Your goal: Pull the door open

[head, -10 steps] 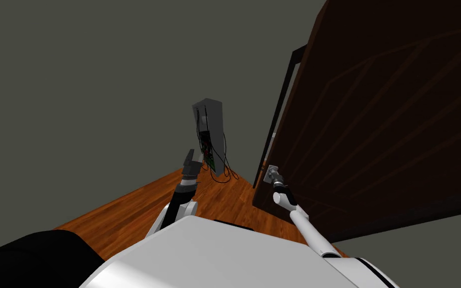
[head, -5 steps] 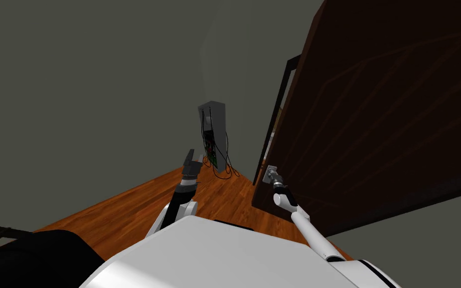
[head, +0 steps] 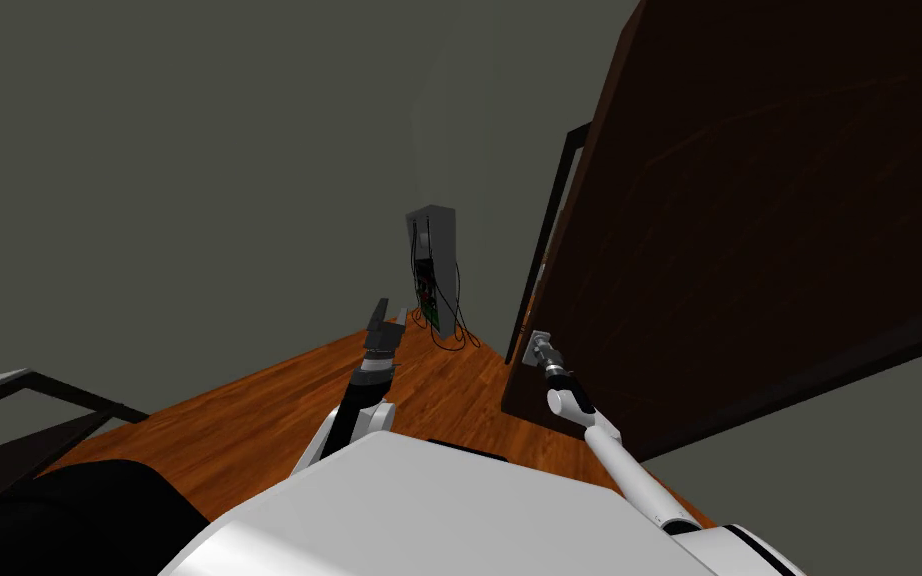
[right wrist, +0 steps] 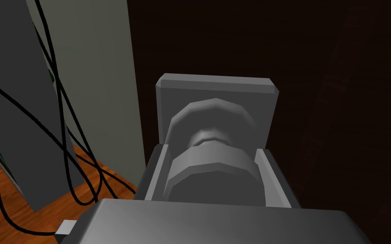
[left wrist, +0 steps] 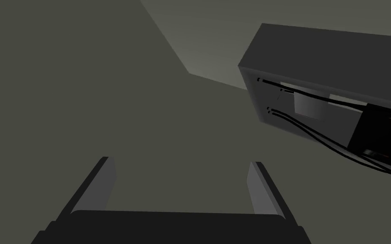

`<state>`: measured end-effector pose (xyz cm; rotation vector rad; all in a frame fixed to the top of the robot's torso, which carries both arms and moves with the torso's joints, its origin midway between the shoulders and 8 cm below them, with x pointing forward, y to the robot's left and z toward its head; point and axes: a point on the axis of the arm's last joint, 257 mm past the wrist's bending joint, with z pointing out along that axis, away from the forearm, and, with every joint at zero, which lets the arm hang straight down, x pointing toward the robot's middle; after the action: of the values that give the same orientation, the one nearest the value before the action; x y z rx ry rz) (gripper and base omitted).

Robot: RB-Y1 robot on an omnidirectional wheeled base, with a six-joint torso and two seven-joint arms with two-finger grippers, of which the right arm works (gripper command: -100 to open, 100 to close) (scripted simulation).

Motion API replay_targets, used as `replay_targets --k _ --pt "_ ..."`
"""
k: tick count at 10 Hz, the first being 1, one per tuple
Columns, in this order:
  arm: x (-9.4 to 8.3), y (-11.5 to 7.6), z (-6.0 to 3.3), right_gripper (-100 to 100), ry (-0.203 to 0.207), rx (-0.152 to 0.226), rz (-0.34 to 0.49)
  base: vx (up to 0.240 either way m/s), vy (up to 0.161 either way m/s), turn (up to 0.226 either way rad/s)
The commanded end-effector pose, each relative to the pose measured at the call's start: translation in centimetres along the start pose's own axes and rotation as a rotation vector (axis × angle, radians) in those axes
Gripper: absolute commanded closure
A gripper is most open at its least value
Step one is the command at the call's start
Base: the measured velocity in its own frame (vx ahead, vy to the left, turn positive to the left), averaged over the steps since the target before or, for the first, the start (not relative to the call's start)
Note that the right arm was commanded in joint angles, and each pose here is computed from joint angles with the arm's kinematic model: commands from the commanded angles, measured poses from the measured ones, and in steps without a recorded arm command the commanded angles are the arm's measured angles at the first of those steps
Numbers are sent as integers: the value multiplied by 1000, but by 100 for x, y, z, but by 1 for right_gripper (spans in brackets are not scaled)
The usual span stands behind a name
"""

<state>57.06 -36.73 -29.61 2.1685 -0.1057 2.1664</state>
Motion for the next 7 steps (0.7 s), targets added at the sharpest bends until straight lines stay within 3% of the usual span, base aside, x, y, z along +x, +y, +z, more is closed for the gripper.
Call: replay_targets --k 1,3,7 --pt "2 -68 -16 100 1 26 3 -238 -86 92" --pt "2 -65 -14 100 0 26 1 -156 -55 54" --pt "-7 -182 -80 100 0 80 1 -171 -71 86"
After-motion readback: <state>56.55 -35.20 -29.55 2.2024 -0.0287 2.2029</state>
